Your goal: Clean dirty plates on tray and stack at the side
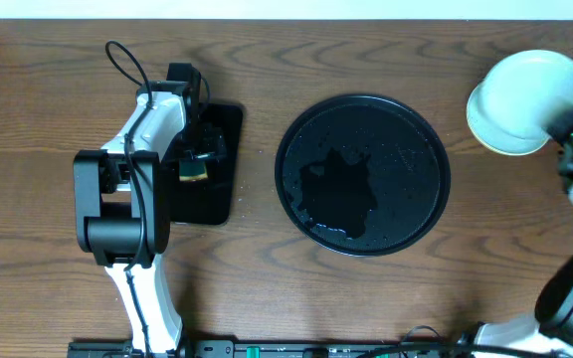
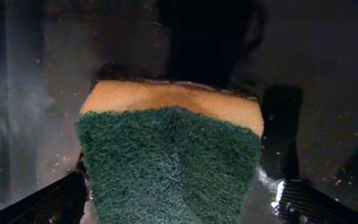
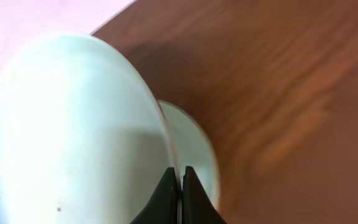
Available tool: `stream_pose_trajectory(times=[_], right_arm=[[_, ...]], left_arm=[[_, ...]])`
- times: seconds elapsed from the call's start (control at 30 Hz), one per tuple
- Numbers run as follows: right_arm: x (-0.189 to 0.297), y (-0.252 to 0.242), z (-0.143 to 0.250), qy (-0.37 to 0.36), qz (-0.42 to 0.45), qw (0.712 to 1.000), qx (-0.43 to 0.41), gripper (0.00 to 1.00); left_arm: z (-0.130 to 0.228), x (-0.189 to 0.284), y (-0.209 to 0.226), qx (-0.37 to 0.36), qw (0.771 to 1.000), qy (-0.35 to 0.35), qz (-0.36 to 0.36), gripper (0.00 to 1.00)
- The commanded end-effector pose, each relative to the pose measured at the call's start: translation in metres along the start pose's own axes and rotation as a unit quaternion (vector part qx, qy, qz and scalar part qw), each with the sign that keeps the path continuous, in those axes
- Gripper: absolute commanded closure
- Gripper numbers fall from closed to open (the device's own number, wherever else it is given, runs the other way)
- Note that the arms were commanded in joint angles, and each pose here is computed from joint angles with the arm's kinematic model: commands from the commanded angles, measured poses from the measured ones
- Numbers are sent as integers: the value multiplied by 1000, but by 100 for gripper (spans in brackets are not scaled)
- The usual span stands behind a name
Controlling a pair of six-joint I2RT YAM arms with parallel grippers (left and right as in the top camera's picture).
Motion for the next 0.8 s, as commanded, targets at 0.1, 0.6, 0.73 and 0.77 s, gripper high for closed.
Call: stream_pose_trajectory(times=[0.1, 0.6, 0.73, 0.77], right_arm=[[-50, 9, 36, 20, 23, 999, 33, 97], [-52, 43, 43, 15, -69, 977, 203, 87], [-60, 43, 62, 55, -72, 975, 202, 99], [-64, 41, 71, 72, -71, 974, 200, 99]], left_arm=[[2, -5, 2, -5, 1000, 5, -10, 4], [2, -5, 2, -5, 1000, 5, -10, 4], [2, -5, 2, -5, 1000, 5, -10, 4], [2, -5, 2, -5, 1000, 5, -10, 4]])
Point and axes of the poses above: each gripper's point midway between its finger pads, its own x axis back along the fingers, its own y axis along the line the jaws close on, z = x × y, the point moved 9 cm from there along x, back along the fingers, and after that the axes turned 13 degrees about x, right-handed, at the moved point
